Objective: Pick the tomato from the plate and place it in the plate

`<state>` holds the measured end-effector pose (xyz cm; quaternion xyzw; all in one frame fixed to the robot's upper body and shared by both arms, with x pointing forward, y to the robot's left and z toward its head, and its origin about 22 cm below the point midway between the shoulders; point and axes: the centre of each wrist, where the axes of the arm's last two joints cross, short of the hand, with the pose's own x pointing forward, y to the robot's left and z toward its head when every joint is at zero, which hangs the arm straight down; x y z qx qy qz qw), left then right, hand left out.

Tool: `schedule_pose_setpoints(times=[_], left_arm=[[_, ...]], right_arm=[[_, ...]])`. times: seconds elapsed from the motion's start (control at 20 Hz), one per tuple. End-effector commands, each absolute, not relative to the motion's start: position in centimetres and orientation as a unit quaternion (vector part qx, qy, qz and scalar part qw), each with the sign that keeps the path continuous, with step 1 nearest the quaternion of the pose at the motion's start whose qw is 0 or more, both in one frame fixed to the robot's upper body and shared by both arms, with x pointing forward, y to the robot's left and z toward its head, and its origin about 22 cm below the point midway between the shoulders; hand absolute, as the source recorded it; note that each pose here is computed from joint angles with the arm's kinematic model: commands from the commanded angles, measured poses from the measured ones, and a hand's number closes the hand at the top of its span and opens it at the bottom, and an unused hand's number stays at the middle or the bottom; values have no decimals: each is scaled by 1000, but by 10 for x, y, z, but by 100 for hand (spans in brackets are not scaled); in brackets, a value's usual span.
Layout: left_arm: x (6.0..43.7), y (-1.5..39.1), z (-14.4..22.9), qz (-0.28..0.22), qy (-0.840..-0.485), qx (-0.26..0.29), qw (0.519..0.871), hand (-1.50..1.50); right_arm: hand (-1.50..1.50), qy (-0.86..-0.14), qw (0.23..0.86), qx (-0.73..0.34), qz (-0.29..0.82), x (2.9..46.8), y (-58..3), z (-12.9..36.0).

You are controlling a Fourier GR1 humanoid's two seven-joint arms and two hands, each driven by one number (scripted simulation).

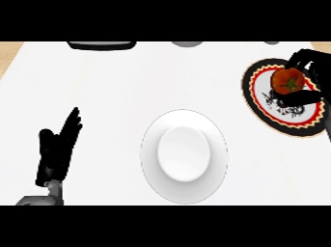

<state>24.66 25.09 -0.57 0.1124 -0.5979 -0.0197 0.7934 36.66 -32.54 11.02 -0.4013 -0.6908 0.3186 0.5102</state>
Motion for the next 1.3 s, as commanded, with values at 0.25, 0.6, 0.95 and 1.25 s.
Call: schedule_pose_setpoints(times=[0.25, 0.6, 0.95, 1.25], left_arm=[[245, 246, -9, -26, -602, 110, 791, 0], [254, 240, -3, -18, -607, 101, 788, 0], [249, 243, -7, -35, -609, 91, 787, 0], [254, 244, 0, -31, -605, 101, 789, 0]], right_arm=[[150, -644, 541, -418, 342, 385, -371, 64], [150, -591, 604, -368, 388, 405, -392, 85], [-150, -511, 664, -319, 442, 385, -413, 49], [-150, -608, 618, -249, 431, 375, -430, 49]])
